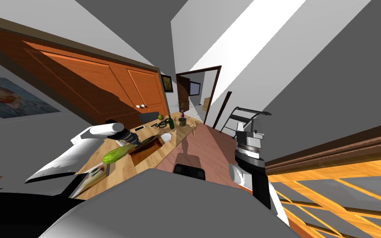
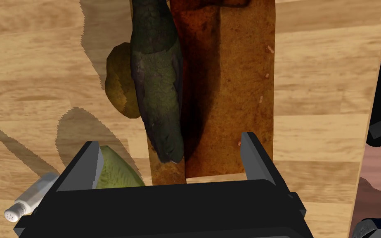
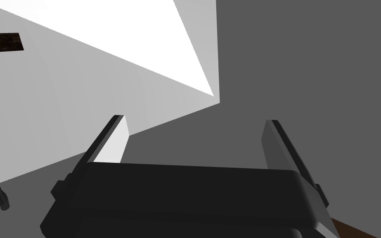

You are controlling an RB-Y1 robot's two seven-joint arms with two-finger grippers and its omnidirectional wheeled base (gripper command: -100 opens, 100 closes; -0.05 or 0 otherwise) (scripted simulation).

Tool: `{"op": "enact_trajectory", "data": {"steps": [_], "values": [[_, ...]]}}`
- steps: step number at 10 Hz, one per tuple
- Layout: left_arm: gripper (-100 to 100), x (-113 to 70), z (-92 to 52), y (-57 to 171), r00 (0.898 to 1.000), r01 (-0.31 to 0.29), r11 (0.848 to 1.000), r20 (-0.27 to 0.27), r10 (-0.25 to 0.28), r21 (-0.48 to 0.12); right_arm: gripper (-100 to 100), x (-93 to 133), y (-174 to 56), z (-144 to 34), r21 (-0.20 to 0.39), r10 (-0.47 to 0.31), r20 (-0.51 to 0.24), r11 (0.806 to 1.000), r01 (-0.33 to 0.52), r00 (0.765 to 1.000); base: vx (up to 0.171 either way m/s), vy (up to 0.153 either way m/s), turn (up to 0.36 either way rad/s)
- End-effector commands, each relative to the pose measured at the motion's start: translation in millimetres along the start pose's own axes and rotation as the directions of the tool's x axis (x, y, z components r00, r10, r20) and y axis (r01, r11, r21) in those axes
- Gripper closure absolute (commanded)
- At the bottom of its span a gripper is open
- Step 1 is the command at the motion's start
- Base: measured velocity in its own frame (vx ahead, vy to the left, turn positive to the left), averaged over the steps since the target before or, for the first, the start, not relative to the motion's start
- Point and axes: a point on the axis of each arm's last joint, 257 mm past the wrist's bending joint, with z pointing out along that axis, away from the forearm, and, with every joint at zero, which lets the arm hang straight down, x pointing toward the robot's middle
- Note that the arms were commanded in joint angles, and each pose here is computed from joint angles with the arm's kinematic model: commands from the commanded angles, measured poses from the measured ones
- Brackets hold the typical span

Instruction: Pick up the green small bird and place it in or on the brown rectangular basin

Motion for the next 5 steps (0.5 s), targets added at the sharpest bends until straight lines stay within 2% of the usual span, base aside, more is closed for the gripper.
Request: {"op": "enact_trajectory", "data": {"steps": [1,5], "values": [[0,0.0,0.0,0.0,1.0,0.0,1.0,0.0,0.0,0.0,0,0.0,0.0,0.0,0.0,0.0,0.0,1.0,0.0,1.0,0.0,0.0,0.0],[0,0.0,0.0,0.0,1.0,0.0,1.0,0.0,0.0,0.0,0,0.0,0.0,0.0,0.0,0.0,0.0,1.0,0.0,1.0,0.0,0.0,0.0]]}}
